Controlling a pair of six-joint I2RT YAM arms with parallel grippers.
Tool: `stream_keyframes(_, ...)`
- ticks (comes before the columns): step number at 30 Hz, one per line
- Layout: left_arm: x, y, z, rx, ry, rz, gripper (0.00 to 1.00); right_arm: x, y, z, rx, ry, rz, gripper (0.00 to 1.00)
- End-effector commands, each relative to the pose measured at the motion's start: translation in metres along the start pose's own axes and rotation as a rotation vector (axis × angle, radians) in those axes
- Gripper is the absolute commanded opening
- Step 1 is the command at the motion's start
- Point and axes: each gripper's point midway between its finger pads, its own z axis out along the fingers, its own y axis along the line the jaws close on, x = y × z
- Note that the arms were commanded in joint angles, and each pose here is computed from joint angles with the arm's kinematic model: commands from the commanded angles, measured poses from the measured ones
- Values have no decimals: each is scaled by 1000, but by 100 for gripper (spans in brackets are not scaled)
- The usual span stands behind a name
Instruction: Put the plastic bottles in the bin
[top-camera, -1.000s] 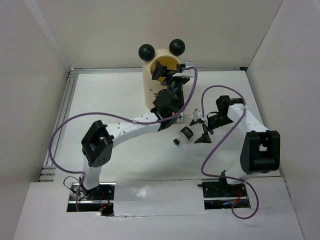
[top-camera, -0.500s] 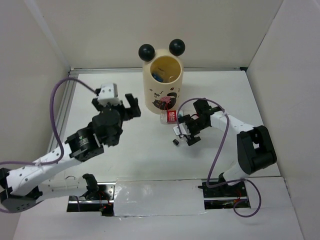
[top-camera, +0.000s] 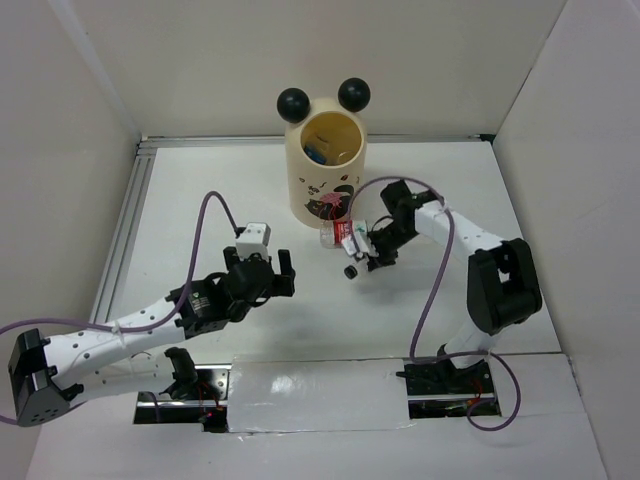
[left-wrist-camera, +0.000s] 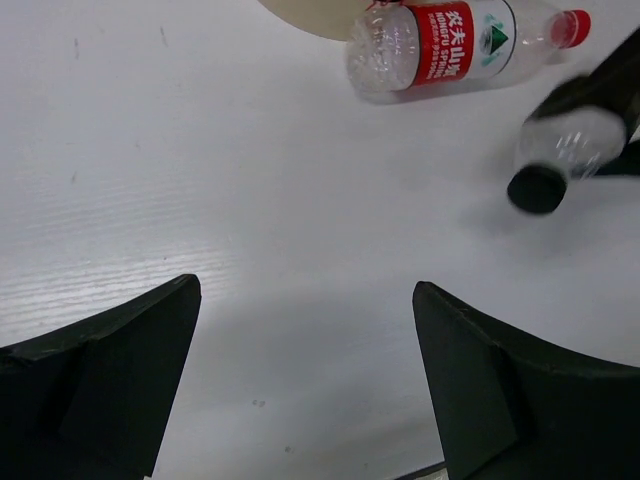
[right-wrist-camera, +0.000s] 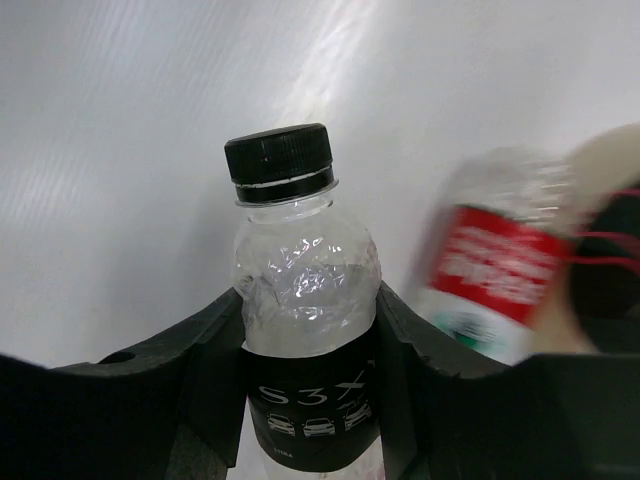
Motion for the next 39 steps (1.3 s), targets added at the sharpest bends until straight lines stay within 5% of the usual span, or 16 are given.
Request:
stream_keyframes(1,-4,-14,-5,103,-32,-47,100,-101,-27,-78,112,-279,-76,30)
stream_keyframes(5,4,-13,-1,121,-25,-56,100,-171,-76,-139,314,-461,-177,31)
stream_keyframes(10,13,-18,4,131,13,-29,100,-211,-139,-195,613,-532,-378,33)
stream_keyframes(18,26,-25,6,168,50,-58,100,-196,-206,-177,645,-525,-547,38)
stream_keyframes(20,26,-25,6,168,51,-69,100,-186,-220,-169,644,-514,-540,41)
stream_keyframes(22,24,-26,4,173,45,-74,100,-163,-235,-154,628,-493,-508,62)
stream_keyframes(24,27,-24,3,163,52,-71,100,-155,-246,-158,649,-470,-511,68)
stream_keyframes(26,29,-23,2,154,56,-69,100,-149,-251,-162,668,-454,-514,100)
stream_keyframes(32,25,-24,1,157,39,-90,100,-161,-248,-188,707,-449,-467,100)
stream_keyframes(39,30,-40,14,174,68,-31,100,-163,-252,-258,890,-427,-228,100)
